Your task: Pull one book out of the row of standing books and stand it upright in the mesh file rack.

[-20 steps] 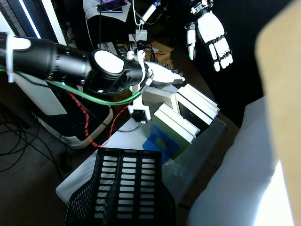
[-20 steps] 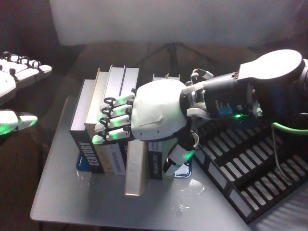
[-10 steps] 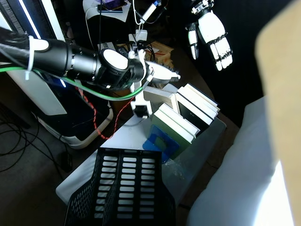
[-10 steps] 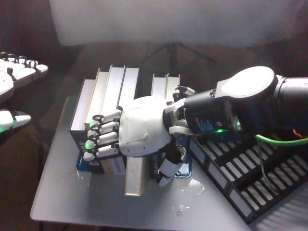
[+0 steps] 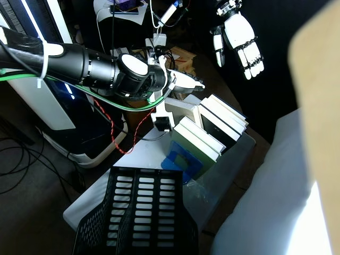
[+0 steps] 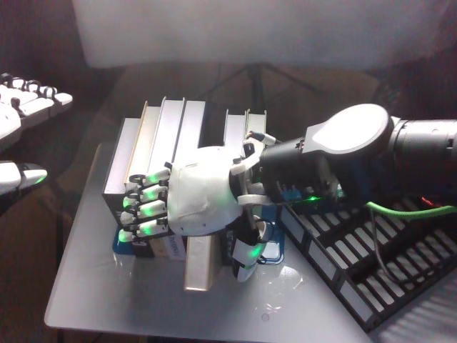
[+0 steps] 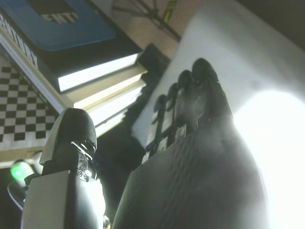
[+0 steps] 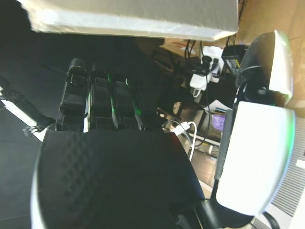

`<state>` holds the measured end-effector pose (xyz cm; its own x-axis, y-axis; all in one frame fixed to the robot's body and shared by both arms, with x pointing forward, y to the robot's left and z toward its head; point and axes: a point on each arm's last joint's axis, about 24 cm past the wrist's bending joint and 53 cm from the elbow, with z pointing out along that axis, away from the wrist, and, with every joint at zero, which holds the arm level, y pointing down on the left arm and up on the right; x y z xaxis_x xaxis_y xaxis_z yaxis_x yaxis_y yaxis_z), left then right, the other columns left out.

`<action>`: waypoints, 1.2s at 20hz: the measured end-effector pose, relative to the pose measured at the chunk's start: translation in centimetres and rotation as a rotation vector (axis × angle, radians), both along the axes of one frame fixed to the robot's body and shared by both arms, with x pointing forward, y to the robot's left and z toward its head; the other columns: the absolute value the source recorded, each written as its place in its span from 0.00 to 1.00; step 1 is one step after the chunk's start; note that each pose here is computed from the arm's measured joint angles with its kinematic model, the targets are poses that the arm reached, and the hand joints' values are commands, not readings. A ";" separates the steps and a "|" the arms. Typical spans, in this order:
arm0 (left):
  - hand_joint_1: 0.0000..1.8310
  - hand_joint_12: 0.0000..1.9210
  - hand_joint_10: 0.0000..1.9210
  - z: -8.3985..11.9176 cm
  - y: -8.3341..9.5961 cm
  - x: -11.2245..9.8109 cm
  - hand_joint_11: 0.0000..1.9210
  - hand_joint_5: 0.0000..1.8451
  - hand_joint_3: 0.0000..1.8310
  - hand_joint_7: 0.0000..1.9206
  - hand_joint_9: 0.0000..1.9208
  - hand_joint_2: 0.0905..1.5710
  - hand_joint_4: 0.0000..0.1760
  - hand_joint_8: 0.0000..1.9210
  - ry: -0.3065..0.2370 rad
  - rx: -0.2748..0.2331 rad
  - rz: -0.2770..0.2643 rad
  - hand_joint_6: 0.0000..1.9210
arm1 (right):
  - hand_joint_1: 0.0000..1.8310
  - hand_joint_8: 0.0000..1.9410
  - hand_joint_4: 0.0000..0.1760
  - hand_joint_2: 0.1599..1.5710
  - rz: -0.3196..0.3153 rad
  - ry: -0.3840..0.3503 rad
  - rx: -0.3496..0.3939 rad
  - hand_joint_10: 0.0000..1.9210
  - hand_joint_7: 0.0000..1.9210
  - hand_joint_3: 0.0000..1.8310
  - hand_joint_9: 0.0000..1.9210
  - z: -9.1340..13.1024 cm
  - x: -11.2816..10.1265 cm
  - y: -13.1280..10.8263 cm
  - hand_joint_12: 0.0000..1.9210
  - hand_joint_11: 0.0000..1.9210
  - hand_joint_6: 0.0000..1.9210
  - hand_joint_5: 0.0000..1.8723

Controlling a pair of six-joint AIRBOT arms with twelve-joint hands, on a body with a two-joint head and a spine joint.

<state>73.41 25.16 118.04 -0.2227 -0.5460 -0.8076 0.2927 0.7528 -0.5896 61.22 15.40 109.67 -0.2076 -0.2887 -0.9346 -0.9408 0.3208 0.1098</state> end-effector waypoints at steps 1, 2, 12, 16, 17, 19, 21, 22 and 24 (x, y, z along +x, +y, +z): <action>0.39 0.00 0.00 0.0 0.0 0.0 0.00 0.02 0.00 0.00 0.00 0.82 0.20 0.00 0.000 0.000 0.000 0.00 | 0.48 0.00 0.00 0.39 -0.007 -0.010 -0.008 0.02 0.08 0.00 0.07 -0.2 0.3 0.0 0.20 0.00 0.00 0.08; 0.38 0.00 0.00 0.1 0.0 0.0 0.00 0.02 0.00 0.00 0.00 0.82 0.21 0.00 -0.002 -0.001 0.000 0.00 | 0.48 0.00 0.00 0.43 -0.015 -0.009 -0.016 0.01 0.09 0.00 0.07 -0.7 0.4 0.0 0.23 0.00 0.00 0.08; 0.35 0.00 0.00 0.4 0.0 0.2 0.00 0.02 0.00 0.00 0.00 0.83 0.25 0.00 -0.013 -0.009 -0.001 0.00 | 0.65 0.46 0.14 0.70 -0.040 -0.067 -0.142 0.46 0.45 0.00 0.30 -4.8 1.7 -0.5 0.94 0.04 0.50 0.45; 0.33 0.00 0.00 0.7 -0.3 0.2 0.00 0.01 0.00 0.00 0.00 0.84 0.37 0.00 -0.022 -0.017 -0.010 0.00 | 0.60 0.91 0.00 0.73 -0.012 -0.098 -0.214 0.99 0.58 0.02 0.56 -7.1 1.3 0.1 1.00 0.58 0.68 0.44; 0.34 0.00 0.00 0.7 -0.3 0.2 0.00 0.01 0.00 0.00 0.00 0.84 0.38 0.00 -0.020 -0.018 -0.011 0.00 | 0.59 0.91 0.00 0.50 0.003 -0.103 -0.224 1.00 0.62 0.43 0.61 -7.3 1.0 0.3 1.00 0.59 0.80 0.44; 0.32 0.00 0.00 0.7 -0.5 0.2 0.00 0.01 0.00 0.00 0.00 0.84 0.36 0.00 -0.018 -0.026 -0.014 0.00 | 0.69 1.00 0.60 0.46 -0.005 -0.089 -0.222 1.00 0.71 0.55 0.71 -7.4 1.0 0.2 1.00 0.69 0.93 0.67; 0.33 0.00 0.00 0.7 -0.5 0.2 0.00 0.02 0.00 0.00 0.00 0.84 0.30 0.00 -0.019 -0.026 -0.015 0.00 | 0.68 1.00 0.14 0.45 -0.013 -0.085 -0.222 1.00 0.73 0.57 0.76 -7.5 1.2 0.0 1.00 0.75 1.00 0.65; 0.32 0.00 0.00 0.7 -0.6 0.2 0.00 0.02 0.00 0.00 0.00 0.84 0.33 0.00 -0.019 -0.027 -0.015 0.00 | 0.77 1.00 0.83 0.44 -0.014 -0.086 -0.221 1.00 0.75 0.58 0.77 -7.5 1.3 0.0 1.00 0.78 1.00 0.72; 0.32 0.00 0.00 0.7 -0.6 0.2 0.00 0.02 0.00 0.00 0.00 0.84 0.29 0.00 -0.020 -0.025 -0.018 0.00 | 0.75 1.00 0.75 0.27 -0.014 -0.083 -0.220 1.00 0.55 0.87 0.74 -7.5 1.2 0.0 1.00 0.74 0.99 0.69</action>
